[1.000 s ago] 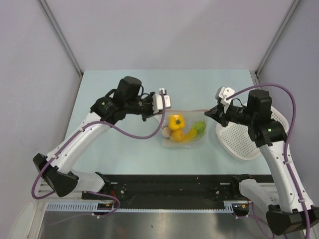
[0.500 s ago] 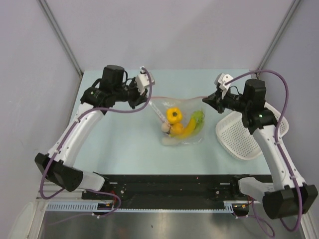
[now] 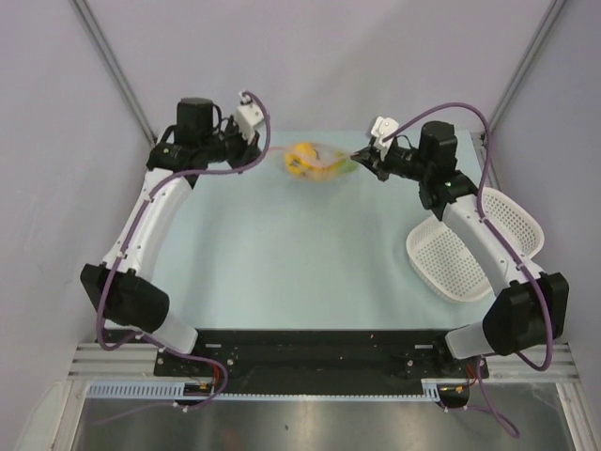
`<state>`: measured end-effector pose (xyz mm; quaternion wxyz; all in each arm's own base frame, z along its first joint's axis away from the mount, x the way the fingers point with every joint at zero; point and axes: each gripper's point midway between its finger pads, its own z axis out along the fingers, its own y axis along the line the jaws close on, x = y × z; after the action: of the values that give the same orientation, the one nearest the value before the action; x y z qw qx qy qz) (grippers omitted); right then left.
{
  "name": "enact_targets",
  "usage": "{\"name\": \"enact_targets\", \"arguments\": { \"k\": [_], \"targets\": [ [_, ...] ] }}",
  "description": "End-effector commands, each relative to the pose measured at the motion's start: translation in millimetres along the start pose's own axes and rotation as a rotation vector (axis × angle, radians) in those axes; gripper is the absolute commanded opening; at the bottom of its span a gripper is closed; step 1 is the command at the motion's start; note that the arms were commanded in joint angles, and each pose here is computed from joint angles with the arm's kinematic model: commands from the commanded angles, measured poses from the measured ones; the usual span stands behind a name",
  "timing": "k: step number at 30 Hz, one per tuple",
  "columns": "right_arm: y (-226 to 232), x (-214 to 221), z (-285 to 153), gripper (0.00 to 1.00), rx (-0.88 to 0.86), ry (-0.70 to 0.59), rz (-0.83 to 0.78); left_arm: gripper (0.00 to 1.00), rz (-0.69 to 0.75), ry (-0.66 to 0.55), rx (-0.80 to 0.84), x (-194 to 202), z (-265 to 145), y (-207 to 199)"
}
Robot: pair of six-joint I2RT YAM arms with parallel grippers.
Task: Place the food in the zip-top bag and seal the zipper
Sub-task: Place the zipper food storage bag at the center of the board.
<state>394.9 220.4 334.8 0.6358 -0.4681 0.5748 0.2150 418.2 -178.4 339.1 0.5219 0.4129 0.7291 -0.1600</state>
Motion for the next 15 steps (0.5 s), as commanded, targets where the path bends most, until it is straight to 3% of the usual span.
{"name": "enact_targets", "arguments": {
  "k": [1,2,6,15],
  "targets": [
    [71.7,59.8,13.6,0.0,-0.282,0.163,-0.029,0.0,0.126,0.061,0.158,54.6,-11.3,-48.7],
    [88.0,83.2,16.3,0.0,-0.334,0.213,0.003,0.0,0.11,0.123,0.209,90.6,-7.0,-64.1],
    [156.8,144.2,-0.4,0.0,-0.519,0.364,0.013,0.0,0.158,0.247,0.369,153.1,-16.0,-112.4],
    [211.3,174.8,-56.5,0.0,-0.673,0.468,0.0,0.05,0.142,0.317,0.573,200.9,-51.0,-207.0]
  ]
}}
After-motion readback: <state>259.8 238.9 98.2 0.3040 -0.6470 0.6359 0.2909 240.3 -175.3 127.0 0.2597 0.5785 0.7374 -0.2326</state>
